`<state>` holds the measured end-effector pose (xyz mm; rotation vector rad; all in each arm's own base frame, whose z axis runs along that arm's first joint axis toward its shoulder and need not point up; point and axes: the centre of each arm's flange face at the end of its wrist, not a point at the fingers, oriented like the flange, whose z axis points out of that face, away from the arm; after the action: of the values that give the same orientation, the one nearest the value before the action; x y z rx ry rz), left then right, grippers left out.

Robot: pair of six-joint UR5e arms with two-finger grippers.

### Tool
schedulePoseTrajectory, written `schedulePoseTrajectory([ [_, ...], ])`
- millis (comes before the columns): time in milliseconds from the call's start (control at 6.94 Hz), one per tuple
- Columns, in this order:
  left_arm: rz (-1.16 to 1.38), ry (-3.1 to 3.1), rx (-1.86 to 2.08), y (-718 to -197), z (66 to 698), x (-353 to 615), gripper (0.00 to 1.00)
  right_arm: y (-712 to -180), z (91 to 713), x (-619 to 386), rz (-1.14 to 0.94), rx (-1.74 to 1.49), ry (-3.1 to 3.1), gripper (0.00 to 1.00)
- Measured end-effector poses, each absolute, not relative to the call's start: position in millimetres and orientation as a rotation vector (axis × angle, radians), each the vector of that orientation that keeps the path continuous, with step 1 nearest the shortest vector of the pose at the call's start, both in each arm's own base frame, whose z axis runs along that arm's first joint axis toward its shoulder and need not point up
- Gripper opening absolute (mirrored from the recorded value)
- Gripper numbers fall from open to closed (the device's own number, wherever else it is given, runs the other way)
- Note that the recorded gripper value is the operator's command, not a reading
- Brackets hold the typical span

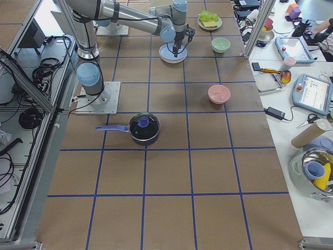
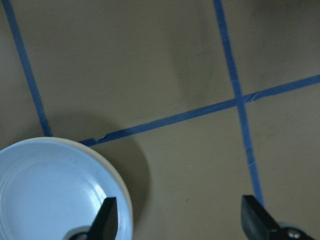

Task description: Stack three plates with pink and blue

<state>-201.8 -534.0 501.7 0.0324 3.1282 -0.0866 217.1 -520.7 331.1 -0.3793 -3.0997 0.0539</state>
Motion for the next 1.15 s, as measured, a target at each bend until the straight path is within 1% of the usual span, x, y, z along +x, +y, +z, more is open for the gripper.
schedulePoseTrajectory([
  [288,-0.088,3.132,0.036,-521,502,-194,1.00,-556,400,154,-0.022,-0.280,-3.073,1.00],
  [432,-0.099,3.133,0.040,-520,502,-192,1.00,-558,438,141,-0.054,-0.214,-3.078,1.00],
  [577,-0.109,3.133,0.042,-519,503,-191,1.00,-555,466,136,-0.064,-0.113,-3.089,1.00],
  [865,-0.115,3.132,0.042,-519,504,-190,1.00,-540,495,135,-0.031,0.070,-3.096,1.00],
  [1153,-0.121,3.130,0.041,-518,506,-189,1.00,-524,519,138,0.038,0.108,-3.101,1.00],
])
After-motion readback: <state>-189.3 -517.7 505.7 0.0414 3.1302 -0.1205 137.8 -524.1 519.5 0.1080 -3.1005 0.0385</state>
